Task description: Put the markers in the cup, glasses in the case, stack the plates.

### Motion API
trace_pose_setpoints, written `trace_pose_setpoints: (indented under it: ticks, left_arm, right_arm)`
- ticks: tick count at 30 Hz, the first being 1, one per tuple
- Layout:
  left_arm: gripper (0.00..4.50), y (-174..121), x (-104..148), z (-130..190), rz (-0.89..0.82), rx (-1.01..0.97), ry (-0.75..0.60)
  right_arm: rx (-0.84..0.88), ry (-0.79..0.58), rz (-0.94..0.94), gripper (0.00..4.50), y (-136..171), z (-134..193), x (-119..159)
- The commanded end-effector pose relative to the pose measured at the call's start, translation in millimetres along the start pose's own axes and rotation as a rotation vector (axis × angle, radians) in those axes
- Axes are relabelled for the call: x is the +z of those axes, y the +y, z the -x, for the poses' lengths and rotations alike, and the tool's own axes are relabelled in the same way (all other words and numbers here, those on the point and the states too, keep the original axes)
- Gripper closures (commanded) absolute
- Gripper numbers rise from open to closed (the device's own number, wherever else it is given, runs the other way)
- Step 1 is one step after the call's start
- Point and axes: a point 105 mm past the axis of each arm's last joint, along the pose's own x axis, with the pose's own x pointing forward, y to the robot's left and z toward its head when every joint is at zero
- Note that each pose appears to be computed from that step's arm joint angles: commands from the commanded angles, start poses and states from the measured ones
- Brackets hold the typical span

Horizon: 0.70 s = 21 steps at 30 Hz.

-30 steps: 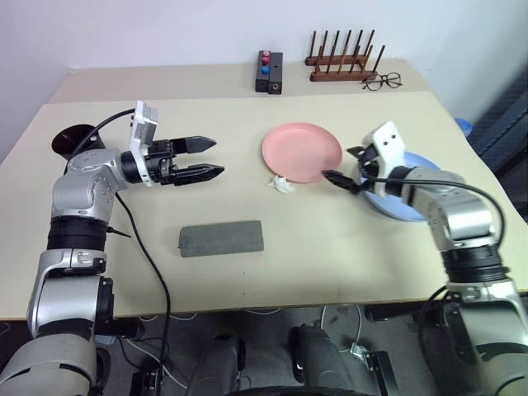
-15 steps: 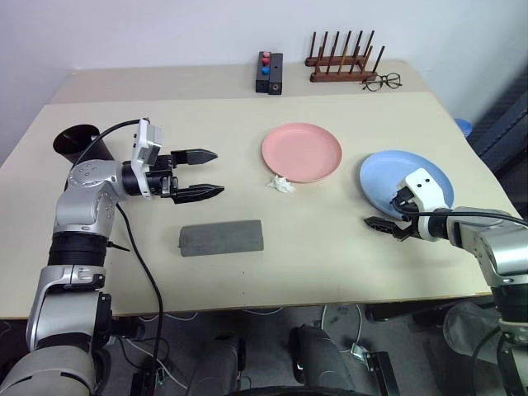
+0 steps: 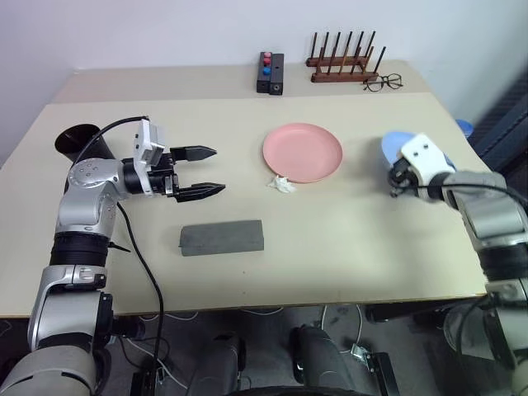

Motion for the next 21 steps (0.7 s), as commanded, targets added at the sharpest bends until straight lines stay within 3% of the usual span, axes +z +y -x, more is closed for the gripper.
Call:
trace_pose_setpoints:
  ticks: [1,5,8,12,16,19,21]
  left_arm:
    - [0.00,13.6,17.0,7.4,-0.066,0.092,-0.052]
    - [0.00,19.6,18.1,12.5,-0.087,0.155,-0.055]
    - [0.00,19.2,16.7,18.2,-0.089,0.183,-0.052]
    - [0.00,15.1,13.8,26.6,-0.091,0.205,-0.040]
    - [0.00,10.5,9.7,32.6,-0.080,0.214,-0.023]
    - [0.00,8.2,8.6,32.5,-0.077,0.215,-0.020]
    - [0.00,7.1,8.5,31.9,-0.075,0.213,-0.020]
  right_arm:
    - [-0.045,-0.223,0.040,4.47,-8.7,-9.7,75.4]
    - [0.087,-0.382,0.066,4.47,30.6,-24.3,129.6]
    - [0.194,-0.429,0.059,4.47,67.0,-32.6,145.5]
    - [0.273,-0.421,0.082,4.47,99.8,-38.6,139.9]
    - [0.326,-0.371,0.087,4.47,114.0,-42.1,121.3]
    - [0.367,-0.285,0.091,3.50,121.7,-46.6,97.7]
    - [0.409,-0.270,0.081,2.49,128.4,-44.8,92.8]
